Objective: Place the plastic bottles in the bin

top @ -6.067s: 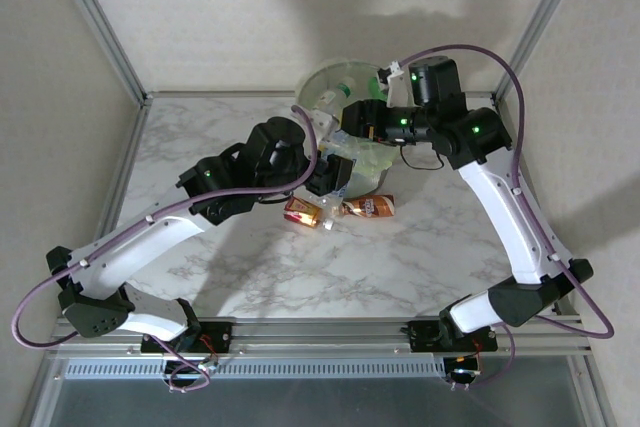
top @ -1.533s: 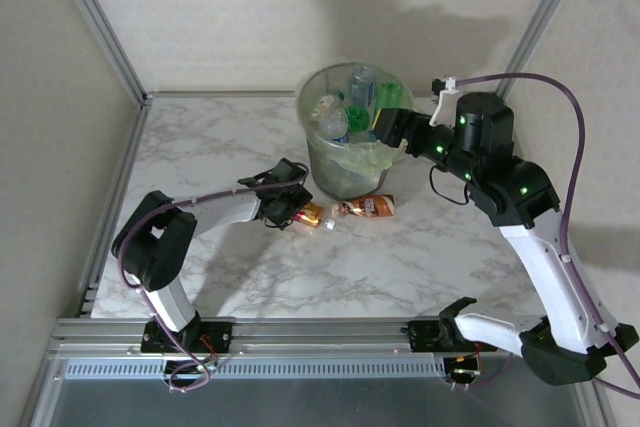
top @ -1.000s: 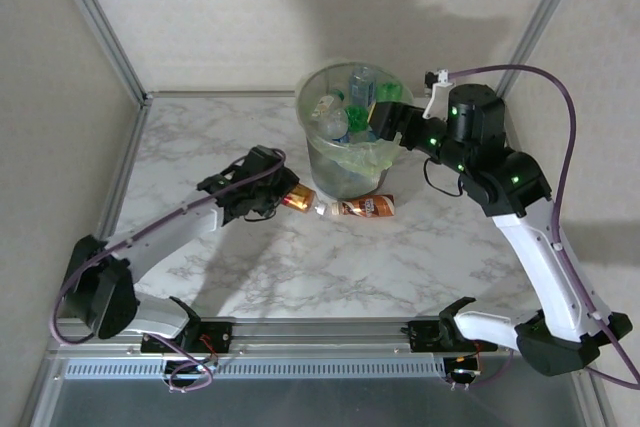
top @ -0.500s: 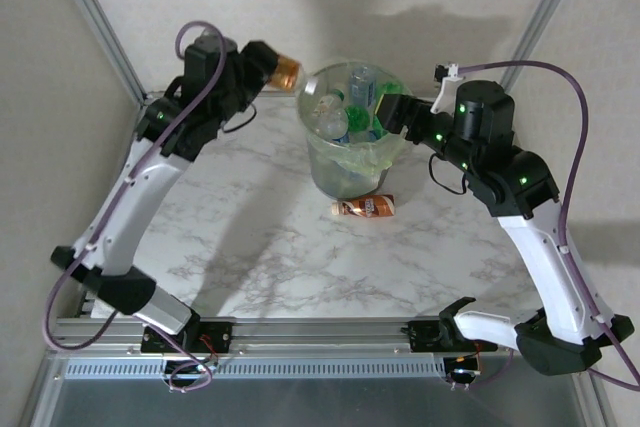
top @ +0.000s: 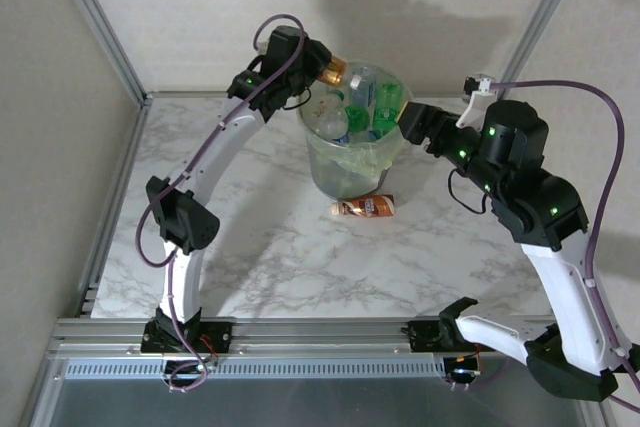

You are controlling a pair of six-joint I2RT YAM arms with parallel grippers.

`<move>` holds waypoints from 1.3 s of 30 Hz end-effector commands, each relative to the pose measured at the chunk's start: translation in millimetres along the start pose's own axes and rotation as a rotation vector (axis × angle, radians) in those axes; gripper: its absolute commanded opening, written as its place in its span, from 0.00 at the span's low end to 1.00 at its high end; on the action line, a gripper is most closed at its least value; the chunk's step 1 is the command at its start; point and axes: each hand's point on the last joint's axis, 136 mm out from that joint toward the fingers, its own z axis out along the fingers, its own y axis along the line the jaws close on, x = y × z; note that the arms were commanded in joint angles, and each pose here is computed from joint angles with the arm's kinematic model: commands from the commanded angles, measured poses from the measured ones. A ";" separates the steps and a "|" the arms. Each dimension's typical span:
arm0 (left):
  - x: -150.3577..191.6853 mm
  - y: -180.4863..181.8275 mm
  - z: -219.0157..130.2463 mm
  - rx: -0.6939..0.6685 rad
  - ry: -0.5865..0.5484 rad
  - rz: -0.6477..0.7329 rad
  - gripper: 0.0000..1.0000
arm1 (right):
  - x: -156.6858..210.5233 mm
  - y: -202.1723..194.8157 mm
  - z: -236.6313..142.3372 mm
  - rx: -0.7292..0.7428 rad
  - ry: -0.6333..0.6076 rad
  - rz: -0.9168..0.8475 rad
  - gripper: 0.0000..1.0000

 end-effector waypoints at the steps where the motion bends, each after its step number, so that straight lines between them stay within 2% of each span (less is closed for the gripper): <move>1: -3.1 -26.9 -13.7 0.080 0.007 -0.017 0.65 | 2.0 -7.7 0.8 0.039 -0.003 0.003 0.75; 5: -2.8 -24.2 -25.3 0.047 -0.015 0.026 0.85 | -1.2 -8.2 -0.2 0.045 -0.015 0.002 0.76; 9: -16.0 -34.5 -44.0 0.072 -0.055 0.049 0.94 | -0.5 -8.1 3.2 0.048 -0.010 0.004 0.78; 12: -23.4 -35.1 -56.7 0.064 -0.074 0.063 0.94 | 0.8 -9.4 3.3 0.054 -0.004 0.014 0.78; 16: -37.0 -34.4 -81.4 0.041 -0.116 0.102 0.89 | 13.1 -20.8 2.3 0.087 0.014 0.026 0.79; 18: -44.0 -35.1 -93.7 0.039 -0.133 0.126 0.84 | 31.8 -32.6 8.1 0.123 0.060 0.028 0.79; 22: -56.5 -25.4 -115.8 0.014 -0.151 0.177 0.76 | 103.0 -67.7 33.3 0.213 0.242 0.071 0.74; 24: -60.4 -9.6 -126.1 -0.029 -0.168 0.217 0.75 | 138.2 -88.9 39.4 0.275 0.305 0.132 0.70; 26: -61.3 15.8 -137.7 -0.083 -0.179 0.243 0.75 | 169.0 -108.0 42.1 0.328 0.337 0.219 0.69; 32: -55.2 105.9 -167.0 -0.150 -0.154 0.141 0.75 | 235.3 -142.8 55.6 0.436 0.391 0.460 0.70; 39: 3.0 190.3 -170.9 -0.213 -0.003 0.062 0.78 | 276.1 -170.3 84.2 0.533 0.412 0.687 0.79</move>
